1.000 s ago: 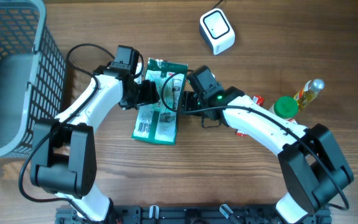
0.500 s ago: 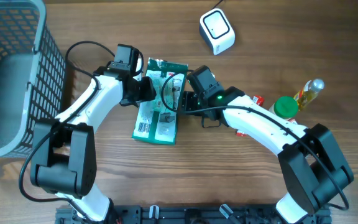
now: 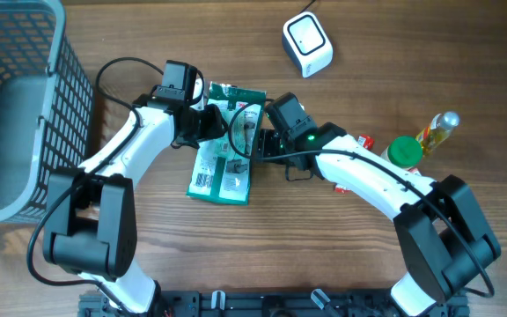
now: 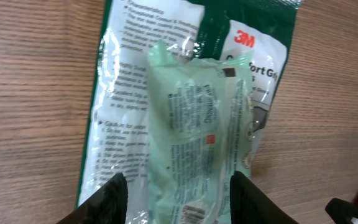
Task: Scan the item barcode
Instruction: 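Reach the left gripper to the packet and grasp its left edge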
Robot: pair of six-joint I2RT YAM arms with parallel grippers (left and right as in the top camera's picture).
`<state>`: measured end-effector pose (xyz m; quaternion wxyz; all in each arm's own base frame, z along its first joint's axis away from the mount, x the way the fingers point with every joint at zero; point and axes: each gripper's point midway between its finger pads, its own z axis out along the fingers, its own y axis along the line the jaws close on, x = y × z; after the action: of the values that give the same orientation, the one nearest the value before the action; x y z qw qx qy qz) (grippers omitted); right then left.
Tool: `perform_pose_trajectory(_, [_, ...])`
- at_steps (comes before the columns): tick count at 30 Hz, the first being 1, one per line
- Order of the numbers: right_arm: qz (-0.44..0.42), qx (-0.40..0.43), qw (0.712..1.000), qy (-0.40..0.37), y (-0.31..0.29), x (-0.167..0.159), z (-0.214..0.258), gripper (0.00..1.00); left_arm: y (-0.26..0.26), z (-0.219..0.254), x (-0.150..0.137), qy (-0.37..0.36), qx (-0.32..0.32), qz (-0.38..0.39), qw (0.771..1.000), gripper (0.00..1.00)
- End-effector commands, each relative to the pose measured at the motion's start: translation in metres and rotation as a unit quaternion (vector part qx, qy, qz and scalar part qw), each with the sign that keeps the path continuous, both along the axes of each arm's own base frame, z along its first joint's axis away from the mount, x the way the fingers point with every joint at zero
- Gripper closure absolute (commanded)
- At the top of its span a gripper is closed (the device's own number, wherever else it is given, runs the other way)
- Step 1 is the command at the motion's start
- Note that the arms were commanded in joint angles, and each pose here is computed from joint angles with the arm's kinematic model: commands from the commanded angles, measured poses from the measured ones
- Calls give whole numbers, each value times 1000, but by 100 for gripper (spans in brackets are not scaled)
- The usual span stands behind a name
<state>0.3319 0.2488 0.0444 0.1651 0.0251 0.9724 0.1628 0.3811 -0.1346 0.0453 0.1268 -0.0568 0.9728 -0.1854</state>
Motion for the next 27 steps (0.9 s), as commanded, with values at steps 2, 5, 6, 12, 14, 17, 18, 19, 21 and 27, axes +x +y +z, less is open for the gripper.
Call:
perform_pose_trajectory(2, [3,-4,1000,13,0,-3,-10,30,-15,-22,-9,24,-5,-17,1000,55])
perform_pose_trajectory(5, [3,-4,1000,13,0,-3,-10,30,-18,-33,-7,26,3,-20,999,55])
perform_pose_trajectory(6, [3,-4,1000,13,0,-3,-10,30,-17,-38,-6,28,7,-20,999,55])
perform_pose_trajectory(12, [4,-3,1000,15,0,-4,-10,30,-14,-51,-9,43,13,-18,999,77])
perform_pose_trajectory(14, [4,-2,1000,15,0,-4,-10,30,-14,-50,-10,45,13,-18,999,90])
perform_pose_trajectory(17, [5,-1,1000,15,1,-4,-10,30,-15,-48,-12,47,10,-20,999,96])
perform_pose_trajectory(18, [8,2,1000,16,2,-4,-10,29,-15,-45,-12,47,8,-21,999,96])
perform_pose_trajectory(19, [15,7,1000,17,5,-5,-9,29,-16,-39,-12,46,4,-22,999,96])
perform_pose_trajectory(21, [51,28,998,13,15,-7,-5,29,-18,-28,-12,38,-8,-23,999,96])
perform_pose_trajectory(27, [135,153,979,12,44,-10,31,20,-26,33,-17,15,-102,-31,994,96])
